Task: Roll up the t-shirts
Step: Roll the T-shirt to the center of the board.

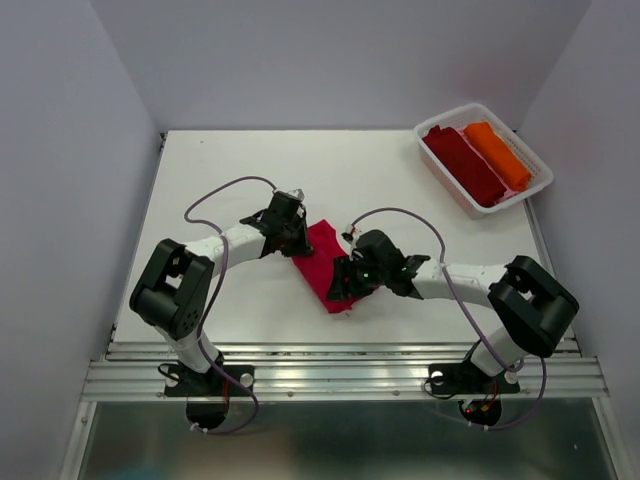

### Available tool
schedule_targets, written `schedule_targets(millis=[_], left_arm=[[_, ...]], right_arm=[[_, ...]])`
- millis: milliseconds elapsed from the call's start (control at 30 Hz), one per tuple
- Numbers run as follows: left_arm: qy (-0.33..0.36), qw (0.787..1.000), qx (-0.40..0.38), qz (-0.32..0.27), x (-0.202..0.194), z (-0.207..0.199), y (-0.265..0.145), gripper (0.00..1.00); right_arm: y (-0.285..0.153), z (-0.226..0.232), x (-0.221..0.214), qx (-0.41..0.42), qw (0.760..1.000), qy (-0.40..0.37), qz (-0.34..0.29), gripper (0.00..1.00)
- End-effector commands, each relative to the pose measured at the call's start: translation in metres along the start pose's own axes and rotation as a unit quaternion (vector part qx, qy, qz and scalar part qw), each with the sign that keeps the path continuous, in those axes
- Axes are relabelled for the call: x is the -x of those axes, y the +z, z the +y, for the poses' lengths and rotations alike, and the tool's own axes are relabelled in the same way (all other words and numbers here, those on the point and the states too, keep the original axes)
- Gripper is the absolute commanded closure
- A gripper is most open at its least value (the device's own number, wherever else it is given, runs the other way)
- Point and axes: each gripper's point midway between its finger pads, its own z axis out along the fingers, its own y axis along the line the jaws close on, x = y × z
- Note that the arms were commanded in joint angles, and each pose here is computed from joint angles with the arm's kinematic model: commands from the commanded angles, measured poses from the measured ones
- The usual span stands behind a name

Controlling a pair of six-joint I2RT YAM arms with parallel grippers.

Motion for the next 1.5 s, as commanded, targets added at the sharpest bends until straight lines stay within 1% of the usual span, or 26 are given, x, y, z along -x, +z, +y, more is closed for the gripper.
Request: schedule_targets(millis=[0, 33, 67, 167, 200, 233, 267, 333, 367, 500, 667, 767, 833, 867, 900, 933, 967, 1000, 1067, 1100, 1133, 1233, 1267, 1367, 1467], left_arm=[[0.012, 1.000, 0.007, -0.011, 0.007, -0.001, -0.001, 1.00], [0.012, 1.000, 0.007, -0.011, 0.007, -0.001, -0.001, 1.00], [0.011, 1.000, 0.008, -0.011, 0.008, -0.001, -0.001, 1.00], [0.012, 1.000, 0.009, -0.011, 0.007, 0.000, -0.002, 1.00], [0.011, 1.000, 0.010, -0.011, 0.007, 0.001, -0.002, 1.00], [0.012, 1.000, 0.012, -0.012, 0.007, 0.001, -0.003, 1.00], [0.012, 1.000, 0.013, -0.015, 0.008, 0.002, -0.004, 1.00], [0.012, 1.000, 0.016, -0.018, 0.009, 0.003, -0.006, 1.00], [0.013, 1.000, 0.016, -0.017, 0.008, 0.003, -0.007, 1.00], [0.014, 1.000, 0.018, -0.018, 0.008, 0.004, -0.008, 1.00], [0.014, 1.000, 0.019, -0.018, 0.008, 0.005, -0.008, 1.00], [0.015, 1.000, 0.020, -0.018, 0.007, 0.006, -0.009, 1.00], [0.014, 0.999, 0.023, -0.021, 0.008, 0.007, -0.011, 1.00], [0.015, 0.999, 0.024, -0.021, 0.007, 0.007, -0.011, 1.00], [0.015, 0.999, 0.023, -0.022, 0.008, 0.007, -0.012, 1.00], [0.015, 0.999, 0.023, -0.022, 0.008, 0.007, -0.012, 1.00], [0.015, 0.999, 0.024, -0.022, 0.008, 0.008, -0.012, 1.00], [0.015, 0.999, 0.022, -0.022, 0.009, 0.006, -0.012, 1.00], [0.015, 0.999, 0.020, -0.020, 0.009, 0.005, -0.010, 1.00], [0.015, 0.999, 0.019, -0.020, 0.010, 0.004, -0.011, 1.00], [0.016, 1.000, 0.018, -0.021, 0.010, 0.003, -0.011, 1.00], [0.016, 1.000, 0.012, -0.024, 0.014, 0.000, -0.013, 1.00], [0.016, 0.999, 0.011, -0.025, 0.015, -0.001, -0.014, 1.00], [0.018, 0.999, 0.009, -0.027, 0.017, -0.004, -0.015, 1.00], [0.018, 0.999, 0.008, -0.027, 0.018, -0.004, -0.015, 1.00]], right_arm=[[0.005, 0.008, 0.010, 0.009, 1.000, 0.000, -0.015, 0.44], [0.006, 0.008, 0.010, 0.010, 1.000, 0.001, -0.013, 0.47], [0.007, 0.007, 0.009, 0.011, 1.000, 0.001, -0.012, 0.54], [0.011, 0.009, 0.005, 0.021, 1.000, 0.011, -0.005, 0.67], [0.011, 0.010, 0.002, 0.027, 0.999, 0.017, -0.002, 0.74], [0.010, 0.016, 0.000, 0.043, 0.999, 0.019, 0.003, 0.77], [0.009, 0.023, 0.004, 0.060, 0.998, 0.018, -0.006, 0.83], [0.003, 0.035, 0.002, 0.093, 0.995, 0.022, -0.003, 0.89], [0.000, 0.038, 0.008, 0.105, 0.994, 0.027, -0.011, 0.93], [-0.005, 0.042, 0.010, 0.132, 0.991, 0.036, -0.014, 0.98], [-0.001, 0.036, -0.001, 0.150, 0.987, 0.055, -0.009, 0.98], [0.005, 0.023, -0.015, 0.137, 0.988, 0.074, 0.000, 0.98], [0.007, 0.010, -0.020, 0.117, 0.989, 0.086, -0.002, 0.95], [0.008, 0.004, -0.025, 0.107, 0.990, 0.090, -0.001, 0.88], [0.008, 0.003, -0.023, 0.102, 0.991, 0.090, -0.007, 0.86], [0.007, -0.002, -0.024, 0.092, 0.992, 0.090, -0.012, 0.79], [0.007, -0.008, -0.027, 0.075, 0.993, 0.092, -0.010, 0.78], [0.007, -0.012, -0.022, 0.060, 0.995, 0.078, -0.015, 0.71], [0.000, -0.020, -0.017, 0.024, 0.997, 0.072, -0.027, 0.69], [-0.004, -0.021, -0.013, 0.015, 0.998, 0.058, -0.036, 0.62], [-0.010, -0.020, -0.008, 0.008, 0.998, 0.051, -0.043, 0.57], [-0.033, -0.017, 0.011, -0.029, 0.997, 0.026, -0.069, 0.50], [-0.042, -0.011, 0.020, -0.027, 0.996, 0.015, -0.085, 0.45], [-0.054, -0.013, 0.023, -0.051, 0.995, 0.001, -0.083, 0.42], [-0.062, -0.004, 0.033, -0.053, 0.994, -0.012, -0.095, 0.42]])
